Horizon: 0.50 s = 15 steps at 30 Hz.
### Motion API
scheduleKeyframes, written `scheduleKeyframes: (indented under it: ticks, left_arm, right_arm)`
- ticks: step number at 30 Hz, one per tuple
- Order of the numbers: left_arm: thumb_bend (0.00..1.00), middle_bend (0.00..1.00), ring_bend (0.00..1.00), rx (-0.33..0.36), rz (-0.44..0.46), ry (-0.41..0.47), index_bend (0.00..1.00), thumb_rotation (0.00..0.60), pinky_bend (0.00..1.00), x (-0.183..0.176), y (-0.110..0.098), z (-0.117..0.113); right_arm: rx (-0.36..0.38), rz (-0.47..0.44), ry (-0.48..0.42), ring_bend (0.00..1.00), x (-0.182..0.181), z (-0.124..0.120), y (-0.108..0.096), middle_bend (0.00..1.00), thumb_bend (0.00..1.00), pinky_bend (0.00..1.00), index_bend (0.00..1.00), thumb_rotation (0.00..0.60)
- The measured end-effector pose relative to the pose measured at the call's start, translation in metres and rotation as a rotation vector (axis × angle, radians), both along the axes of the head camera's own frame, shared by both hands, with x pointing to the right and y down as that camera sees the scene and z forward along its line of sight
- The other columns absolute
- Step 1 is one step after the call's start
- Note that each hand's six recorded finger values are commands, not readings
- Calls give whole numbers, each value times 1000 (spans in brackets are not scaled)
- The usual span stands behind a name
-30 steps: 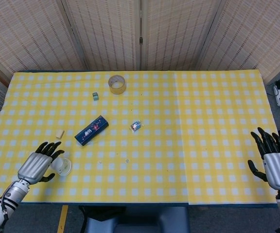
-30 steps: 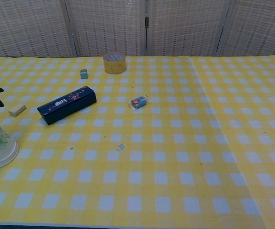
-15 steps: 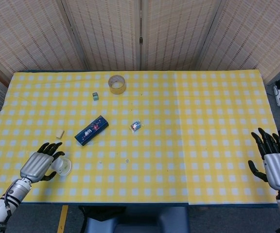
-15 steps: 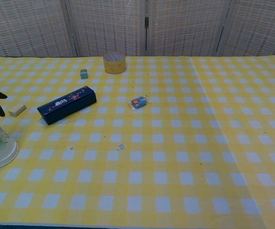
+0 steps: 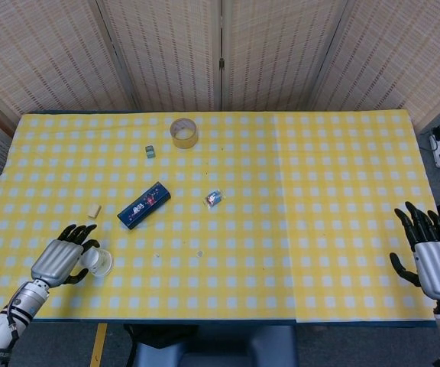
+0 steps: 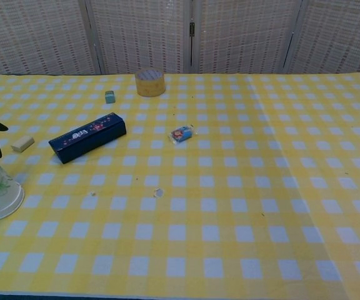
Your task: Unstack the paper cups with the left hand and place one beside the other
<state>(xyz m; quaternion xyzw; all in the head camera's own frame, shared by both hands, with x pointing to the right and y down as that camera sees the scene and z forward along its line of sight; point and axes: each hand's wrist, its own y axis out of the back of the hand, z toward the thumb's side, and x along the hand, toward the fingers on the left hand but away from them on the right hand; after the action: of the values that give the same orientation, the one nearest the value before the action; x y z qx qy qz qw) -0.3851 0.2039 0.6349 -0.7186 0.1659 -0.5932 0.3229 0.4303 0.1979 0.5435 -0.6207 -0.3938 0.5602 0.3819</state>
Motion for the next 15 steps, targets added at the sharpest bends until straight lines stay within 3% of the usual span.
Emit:
scheduleKeyframes:
  ticks: [15]
  left_arm:
    - [411,117,87,19,-1,-1,376,600,21,-1,-3,1]
  right_arm:
    - [-2,0,-1,76,-1,0,0,0,405,5,0,600]
